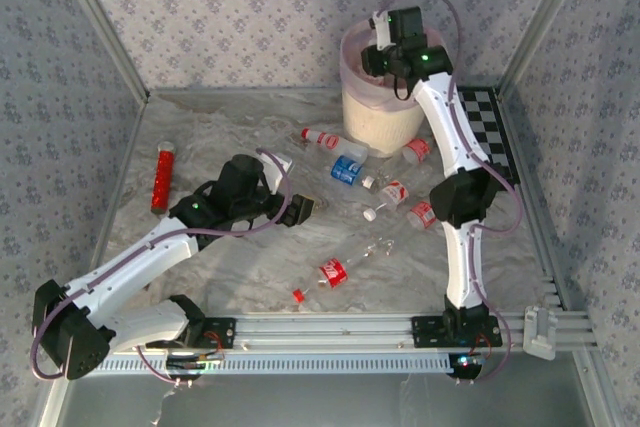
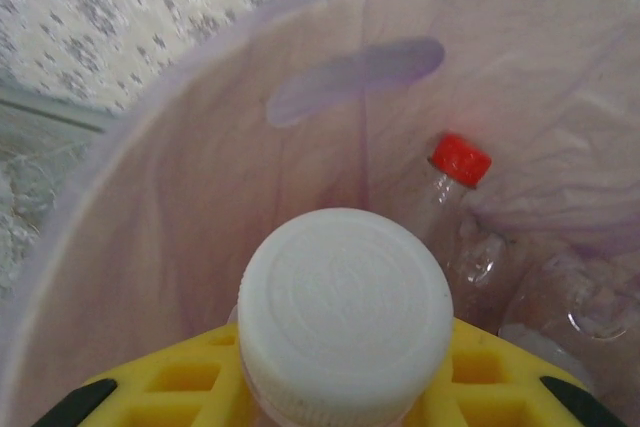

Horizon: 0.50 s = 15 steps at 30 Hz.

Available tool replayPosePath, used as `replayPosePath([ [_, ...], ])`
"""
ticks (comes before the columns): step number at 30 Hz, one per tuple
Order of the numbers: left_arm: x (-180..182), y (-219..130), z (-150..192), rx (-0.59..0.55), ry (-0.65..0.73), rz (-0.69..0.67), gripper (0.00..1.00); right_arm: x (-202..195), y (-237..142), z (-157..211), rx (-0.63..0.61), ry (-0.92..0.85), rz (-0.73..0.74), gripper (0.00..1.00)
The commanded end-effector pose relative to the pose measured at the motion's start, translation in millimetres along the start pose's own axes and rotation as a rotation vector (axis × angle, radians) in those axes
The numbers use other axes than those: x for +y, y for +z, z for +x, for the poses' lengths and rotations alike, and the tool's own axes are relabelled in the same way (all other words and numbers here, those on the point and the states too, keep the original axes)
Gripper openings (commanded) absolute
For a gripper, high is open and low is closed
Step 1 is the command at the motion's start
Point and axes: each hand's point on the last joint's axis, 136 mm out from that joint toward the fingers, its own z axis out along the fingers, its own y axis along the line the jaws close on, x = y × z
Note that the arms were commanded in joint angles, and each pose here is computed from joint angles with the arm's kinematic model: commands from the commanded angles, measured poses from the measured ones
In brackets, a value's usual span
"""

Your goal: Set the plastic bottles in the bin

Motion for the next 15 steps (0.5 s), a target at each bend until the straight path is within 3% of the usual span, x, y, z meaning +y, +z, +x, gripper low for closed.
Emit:
replayPosePath([
  [1,2,0,-2,-0.004,-0.012,-0.007,0.96,3,13,28,0.102,0.023,-0.015,0.12],
  [9,3,1,0,0.005,-0.011,-0.008,0.96,-1,48,68,0.215,0.076,-0.031,0.17],
  [15,3,4,3,0.020,-0.028,-0.009,0.97,-5,39,57,0.183,0.106,-0.047,0.50],
])
